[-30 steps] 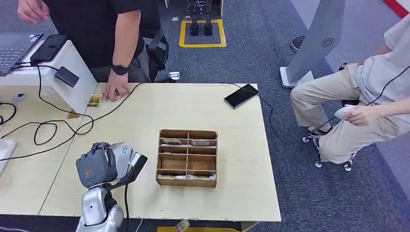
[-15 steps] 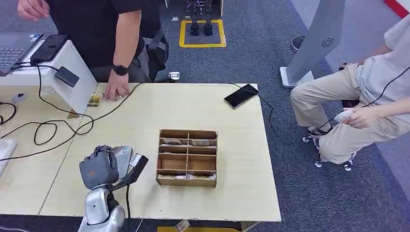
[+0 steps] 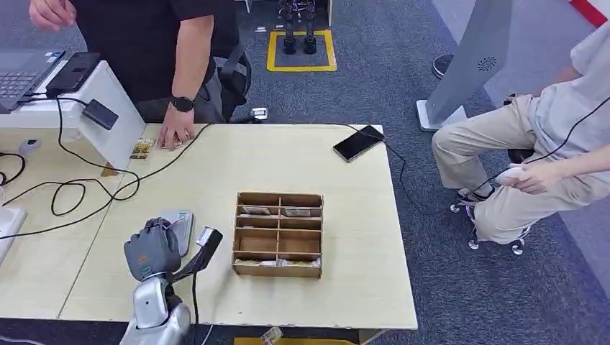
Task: Pass the card to the sensor for recognition and then transmit it.
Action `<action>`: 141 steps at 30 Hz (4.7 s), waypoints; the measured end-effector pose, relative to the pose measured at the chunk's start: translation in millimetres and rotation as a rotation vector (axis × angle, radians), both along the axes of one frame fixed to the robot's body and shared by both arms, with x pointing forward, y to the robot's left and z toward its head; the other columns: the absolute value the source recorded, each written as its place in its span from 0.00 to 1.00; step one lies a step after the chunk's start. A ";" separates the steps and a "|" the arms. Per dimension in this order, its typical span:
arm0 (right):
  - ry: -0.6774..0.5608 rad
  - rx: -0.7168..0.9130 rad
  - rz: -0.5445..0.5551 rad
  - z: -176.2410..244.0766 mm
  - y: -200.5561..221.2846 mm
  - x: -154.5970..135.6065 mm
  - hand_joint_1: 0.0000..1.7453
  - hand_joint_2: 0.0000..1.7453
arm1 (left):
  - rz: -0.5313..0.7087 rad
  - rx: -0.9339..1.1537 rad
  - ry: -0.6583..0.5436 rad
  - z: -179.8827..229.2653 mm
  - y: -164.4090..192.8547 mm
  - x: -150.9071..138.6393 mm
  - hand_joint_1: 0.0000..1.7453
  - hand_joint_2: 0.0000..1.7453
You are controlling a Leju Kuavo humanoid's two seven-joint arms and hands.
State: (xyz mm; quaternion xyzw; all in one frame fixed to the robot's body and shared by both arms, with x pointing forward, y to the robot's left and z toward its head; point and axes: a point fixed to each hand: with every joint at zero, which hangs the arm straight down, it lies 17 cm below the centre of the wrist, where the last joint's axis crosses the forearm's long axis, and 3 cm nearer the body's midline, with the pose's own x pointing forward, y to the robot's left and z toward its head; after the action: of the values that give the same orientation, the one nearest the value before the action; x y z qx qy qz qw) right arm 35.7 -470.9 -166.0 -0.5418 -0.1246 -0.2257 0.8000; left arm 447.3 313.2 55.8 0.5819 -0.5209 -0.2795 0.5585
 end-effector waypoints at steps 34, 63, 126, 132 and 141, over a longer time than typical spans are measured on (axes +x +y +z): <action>-0.003 0.006 -0.002 -1.1 1.6 2.1 0.00 1.00 | -0.005 -0.001 0.070 -25.3 -2.5 -0.5 1.00 1.00; 0.005 -0.007 0.010 2.2 -2.6 4.2 0.00 1.00 | -0.218 -0.764 -0.406 108.7 -40.0 50.4 1.00 1.00; -0.047 0.012 -0.053 -1.4 3.4 5.4 0.00 1.00 | -1.103 -1.261 -0.350 182.4 -197.4 -47.5 0.00 1.00; -0.043 0.004 -0.030 0.0 2.3 8.5 0.00 1.00 | -1.296 -1.178 -0.298 187.3 -235.0 -79.9 0.00 1.00; -0.029 0.003 -0.008 0.3 2.2 10.7 0.00 1.00 | -1.407 -0.935 -0.171 160.1 -270.4 -102.3 0.00 1.00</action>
State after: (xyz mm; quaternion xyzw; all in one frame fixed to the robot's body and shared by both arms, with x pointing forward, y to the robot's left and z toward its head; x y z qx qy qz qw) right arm 46.4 -468.7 -165.7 -0.5378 -0.1338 -0.2372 0.7979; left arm 345.0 42.7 215.8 -0.1495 -0.8639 -0.2727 0.3962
